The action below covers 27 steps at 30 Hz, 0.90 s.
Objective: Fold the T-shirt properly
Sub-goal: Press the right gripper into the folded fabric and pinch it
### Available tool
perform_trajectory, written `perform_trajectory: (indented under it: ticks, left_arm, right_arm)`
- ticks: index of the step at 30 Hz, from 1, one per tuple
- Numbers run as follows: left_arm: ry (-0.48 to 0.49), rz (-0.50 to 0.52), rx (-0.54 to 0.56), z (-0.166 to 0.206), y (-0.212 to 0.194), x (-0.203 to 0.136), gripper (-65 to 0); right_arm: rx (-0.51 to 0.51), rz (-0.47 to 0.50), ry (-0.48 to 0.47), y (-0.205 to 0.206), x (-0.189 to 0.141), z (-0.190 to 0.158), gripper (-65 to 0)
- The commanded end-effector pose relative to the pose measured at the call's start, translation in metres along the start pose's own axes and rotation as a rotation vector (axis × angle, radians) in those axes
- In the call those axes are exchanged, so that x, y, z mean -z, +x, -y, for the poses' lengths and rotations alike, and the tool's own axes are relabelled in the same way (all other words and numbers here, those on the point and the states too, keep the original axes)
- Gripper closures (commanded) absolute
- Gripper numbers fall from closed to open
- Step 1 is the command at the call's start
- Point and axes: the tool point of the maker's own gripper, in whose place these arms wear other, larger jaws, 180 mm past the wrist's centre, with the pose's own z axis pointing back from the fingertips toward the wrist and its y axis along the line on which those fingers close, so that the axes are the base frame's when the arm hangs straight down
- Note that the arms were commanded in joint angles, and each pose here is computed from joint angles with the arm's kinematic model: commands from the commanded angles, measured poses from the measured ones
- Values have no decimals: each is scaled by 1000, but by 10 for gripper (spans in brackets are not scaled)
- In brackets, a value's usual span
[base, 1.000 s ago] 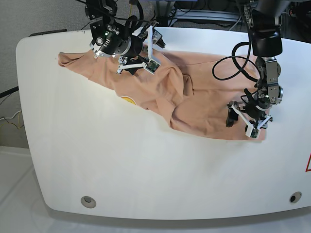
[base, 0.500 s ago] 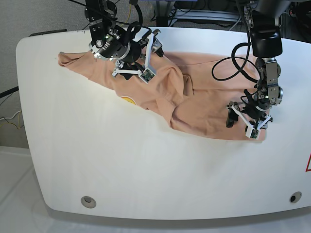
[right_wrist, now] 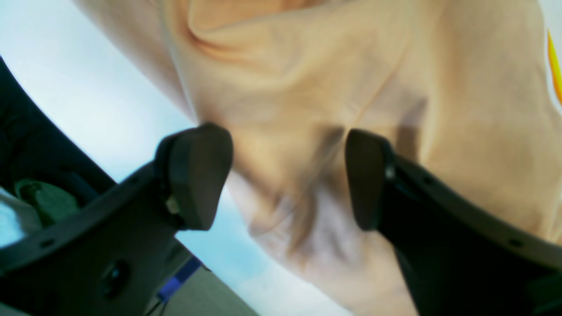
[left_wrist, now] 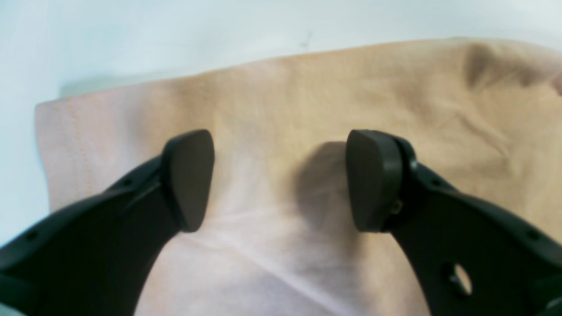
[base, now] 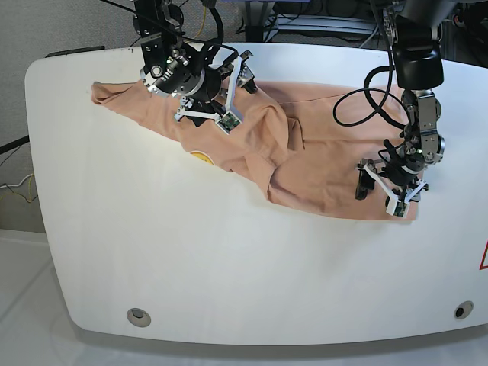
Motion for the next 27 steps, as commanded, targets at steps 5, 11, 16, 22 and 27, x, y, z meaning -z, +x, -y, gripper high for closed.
perform_trajectory:
  ticks: [5, 11, 16, 22, 27]
  left_arm:
    - [14, -14, 15, -7, 3, -2, -442]
    - [12, -14, 15, -6, 3, -1, -442]
    - [11, -14, 14, -5, 3, -1, -442]
    - [11, -14, 14, -5, 3, -1, -442]
    - [13, -15, 13, -6, 2, -2, -442]
  right_arm:
    - [30, 51, 34, 9, -3, -17, -425]
    - [37, 59, 60, 12, -1, -29, -425]
    - [39, 46, 34, 11, 0, -27, -425]
    - [29, 31, -10, 11, 2, -20, -425]
    - [-2, 40, -35, 13, 3, -19, -425]
